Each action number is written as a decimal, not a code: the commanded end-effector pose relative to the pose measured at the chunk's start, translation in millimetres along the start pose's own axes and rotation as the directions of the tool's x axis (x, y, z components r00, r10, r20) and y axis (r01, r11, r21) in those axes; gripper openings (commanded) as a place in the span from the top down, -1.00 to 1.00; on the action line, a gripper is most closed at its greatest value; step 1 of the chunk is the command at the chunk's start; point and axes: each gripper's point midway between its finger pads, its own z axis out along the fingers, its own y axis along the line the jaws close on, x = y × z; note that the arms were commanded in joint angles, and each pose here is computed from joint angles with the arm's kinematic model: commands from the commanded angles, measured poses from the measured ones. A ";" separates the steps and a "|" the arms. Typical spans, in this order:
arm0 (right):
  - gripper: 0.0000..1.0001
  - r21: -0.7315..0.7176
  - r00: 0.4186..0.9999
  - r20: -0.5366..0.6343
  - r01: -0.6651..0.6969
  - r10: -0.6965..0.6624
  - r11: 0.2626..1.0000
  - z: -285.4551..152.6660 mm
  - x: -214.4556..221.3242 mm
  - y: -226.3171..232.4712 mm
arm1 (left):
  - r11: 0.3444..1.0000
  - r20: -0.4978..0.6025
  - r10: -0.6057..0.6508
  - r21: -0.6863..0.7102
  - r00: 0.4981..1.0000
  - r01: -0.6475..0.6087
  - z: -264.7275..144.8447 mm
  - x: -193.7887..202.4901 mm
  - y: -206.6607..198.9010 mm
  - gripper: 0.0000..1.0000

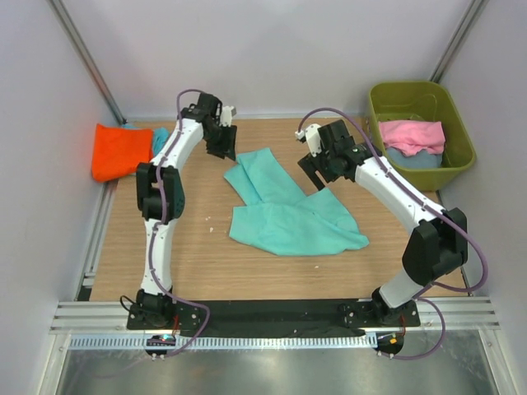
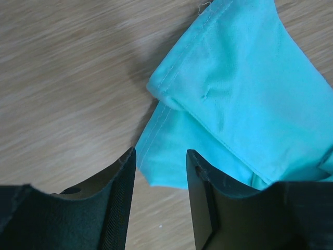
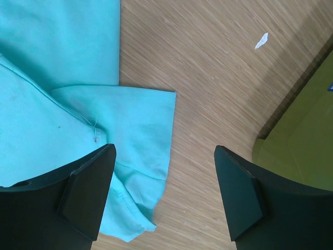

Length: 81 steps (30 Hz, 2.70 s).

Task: Fold and stack the t-shirts
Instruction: Flatten the tshirt out

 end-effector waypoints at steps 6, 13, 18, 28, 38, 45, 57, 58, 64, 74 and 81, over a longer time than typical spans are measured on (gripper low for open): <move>-0.64 -0.007 0.996 0.075 -0.053 0.053 0.999 -6.0 -12.9 -10.1 | 0.992 0.040 0.123 0.020 0.992 -0.123 28.8 -19.7 -1.4 0.14; -0.64 -0.012 0.996 0.063 -0.067 0.068 0.998 -6.6 -4.6 -10.0 | 0.987 0.078 0.159 0.013 0.984 -0.160 41.5 -34.4 -6.8 0.14; -0.64 -0.017 0.996 0.059 -0.071 0.072 0.997 -6.6 -1.5 -9.2 | 0.986 0.081 0.165 0.018 0.983 -0.167 44.4 -35.6 -14.4 0.07; -0.64 -0.020 0.996 0.052 -0.078 0.079 0.997 -3.1 2.4 -9.1 | 0.986 0.077 0.167 -0.008 0.983 -0.167 52.4 -35.9 -12.7 -0.04; -0.63 -0.013 0.995 0.051 -0.084 0.085 0.996 0.4 4.5 -11.6 | 0.984 0.092 0.180 -0.011 0.979 -0.179 59.7 -40.6 -10.4 0.21; -0.62 0.003 0.996 0.033 -0.084 0.084 0.996 3.1 13.9 -13.7 | 0.980 0.114 0.198 0.011 0.973 -0.201 57.4 -46.7 -15.5 0.77; -0.57 -0.069 0.965 -0.079 -0.257 0.251 0.964 26.7 73.6 -32.5 | 0.975 0.145 0.177 0.112 0.973 -0.194 9.6 -50.1 -45.9 1.00; -0.55 -0.086 0.965 -0.090 -0.253 0.246 0.964 30.5 73.0 -30.8 | 0.974 0.140 0.176 0.122 0.974 -0.193 7.5 -47.9 -47.9 1.00; -0.47 -0.193 0.956 -0.082 -0.293 0.282 0.936 62.2 52.3 -32.9 | 0.973 0.125 0.178 0.126 0.976 -0.193 -0.4 -41.3 -49.9 1.00; -0.31 -0.272 0.952 -0.130 -0.304 0.278 0.913 110.3 41.0 -31.1 | 0.972 0.109 0.178 0.135 0.978 -0.192 -4.5 -34.2 -53.9 1.00; -0.22 -0.299 0.946 -0.188 -0.313 0.266 0.902 122.5 50.0 -24.2 | 0.973 0.108 0.181 0.123 0.978 -0.194 -3.7 -34.4 -52.4 1.00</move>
